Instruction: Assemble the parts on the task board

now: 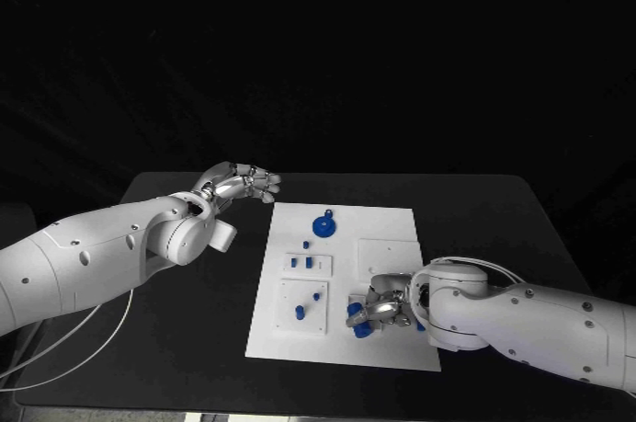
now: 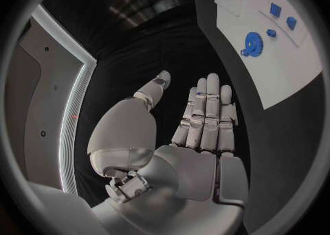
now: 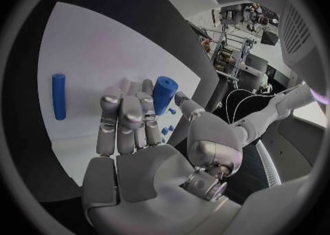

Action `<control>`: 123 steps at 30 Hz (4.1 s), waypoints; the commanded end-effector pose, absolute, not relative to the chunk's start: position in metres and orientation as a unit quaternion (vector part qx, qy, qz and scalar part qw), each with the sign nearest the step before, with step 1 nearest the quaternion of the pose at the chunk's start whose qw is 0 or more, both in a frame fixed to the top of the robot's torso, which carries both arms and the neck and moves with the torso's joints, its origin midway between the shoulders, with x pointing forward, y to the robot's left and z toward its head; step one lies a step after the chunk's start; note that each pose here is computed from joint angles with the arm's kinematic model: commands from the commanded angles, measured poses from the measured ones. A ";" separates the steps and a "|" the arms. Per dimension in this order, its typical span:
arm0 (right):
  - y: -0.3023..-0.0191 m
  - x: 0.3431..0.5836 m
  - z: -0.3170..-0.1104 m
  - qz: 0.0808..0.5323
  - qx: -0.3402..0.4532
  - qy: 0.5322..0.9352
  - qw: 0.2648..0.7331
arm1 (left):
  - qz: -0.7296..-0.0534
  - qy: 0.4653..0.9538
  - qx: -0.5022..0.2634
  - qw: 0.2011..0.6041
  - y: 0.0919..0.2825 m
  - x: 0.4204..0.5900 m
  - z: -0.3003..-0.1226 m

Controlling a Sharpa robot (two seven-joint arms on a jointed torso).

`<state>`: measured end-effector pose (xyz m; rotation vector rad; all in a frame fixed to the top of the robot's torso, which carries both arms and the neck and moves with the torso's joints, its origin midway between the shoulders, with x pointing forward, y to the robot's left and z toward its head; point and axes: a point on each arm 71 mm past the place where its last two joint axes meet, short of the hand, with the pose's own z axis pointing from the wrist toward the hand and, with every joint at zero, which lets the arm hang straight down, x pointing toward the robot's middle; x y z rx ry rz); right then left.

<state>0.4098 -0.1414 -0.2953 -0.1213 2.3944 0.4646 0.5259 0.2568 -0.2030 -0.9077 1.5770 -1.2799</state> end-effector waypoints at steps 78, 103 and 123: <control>-0.146 0.408 -0.286 0.241 -0.001 0.900 0.364 | -0.519 0.635 -0.366 0.440 0.258 0.526 -0.202; -0.136 0.410 -0.290 0.181 -0.055 0.904 0.384 | -0.520 0.636 -0.366 0.437 0.258 0.525 -0.203; -0.139 0.412 -0.293 0.168 -0.056 0.905 0.387 | -0.519 0.637 -0.366 0.437 0.259 0.525 -0.203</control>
